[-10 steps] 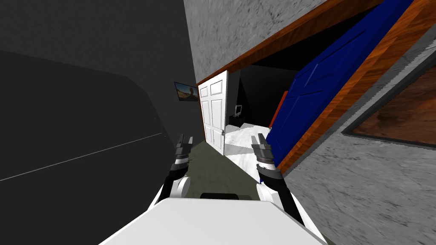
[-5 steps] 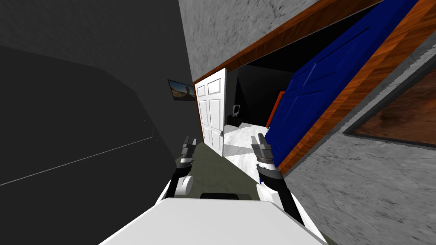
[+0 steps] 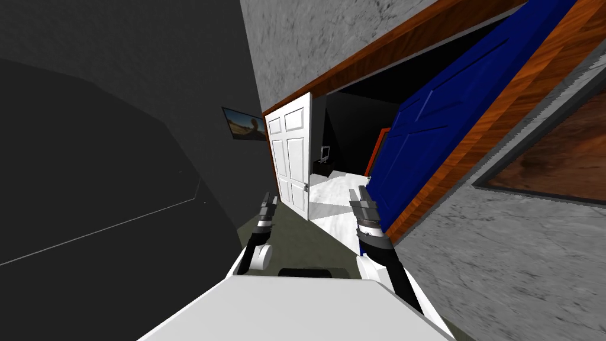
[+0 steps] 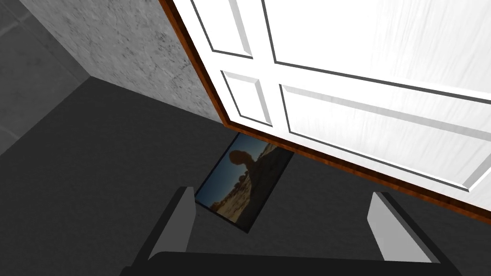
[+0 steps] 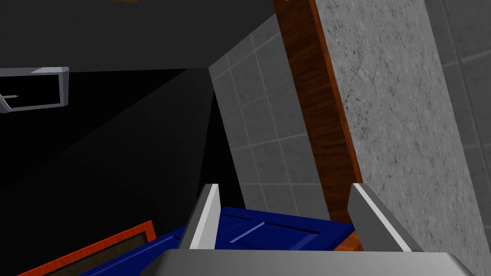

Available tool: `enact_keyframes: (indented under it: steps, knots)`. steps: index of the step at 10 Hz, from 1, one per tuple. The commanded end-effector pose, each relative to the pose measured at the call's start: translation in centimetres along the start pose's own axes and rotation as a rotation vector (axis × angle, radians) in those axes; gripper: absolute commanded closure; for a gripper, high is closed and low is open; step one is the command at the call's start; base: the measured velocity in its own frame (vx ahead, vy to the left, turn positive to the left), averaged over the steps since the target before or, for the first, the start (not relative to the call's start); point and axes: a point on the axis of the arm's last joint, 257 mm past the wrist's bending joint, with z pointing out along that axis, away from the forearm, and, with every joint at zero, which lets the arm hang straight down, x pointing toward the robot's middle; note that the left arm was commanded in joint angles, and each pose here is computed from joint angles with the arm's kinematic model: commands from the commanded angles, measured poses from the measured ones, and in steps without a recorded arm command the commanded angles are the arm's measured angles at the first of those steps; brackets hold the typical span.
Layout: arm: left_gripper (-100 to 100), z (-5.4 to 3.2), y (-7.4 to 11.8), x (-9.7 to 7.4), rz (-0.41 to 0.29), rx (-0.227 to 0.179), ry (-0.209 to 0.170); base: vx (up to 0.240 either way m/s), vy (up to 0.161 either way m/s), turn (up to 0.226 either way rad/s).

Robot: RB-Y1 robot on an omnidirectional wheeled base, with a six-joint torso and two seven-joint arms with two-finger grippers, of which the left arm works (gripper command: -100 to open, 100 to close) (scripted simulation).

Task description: Push the door open

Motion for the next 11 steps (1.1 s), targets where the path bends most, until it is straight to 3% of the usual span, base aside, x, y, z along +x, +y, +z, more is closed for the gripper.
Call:
enact_keyframes:
  steps: [1, 11]
  knots:
    - [-100, 0.09, 1.5, 0.3, -0.005, -0.024, 0.011, 0.11, 0.033, -0.128]
    - [-100, -1.53, 9.6, 1.9, -0.017, -0.163, 0.058, 0.068, 0.031, -0.084]
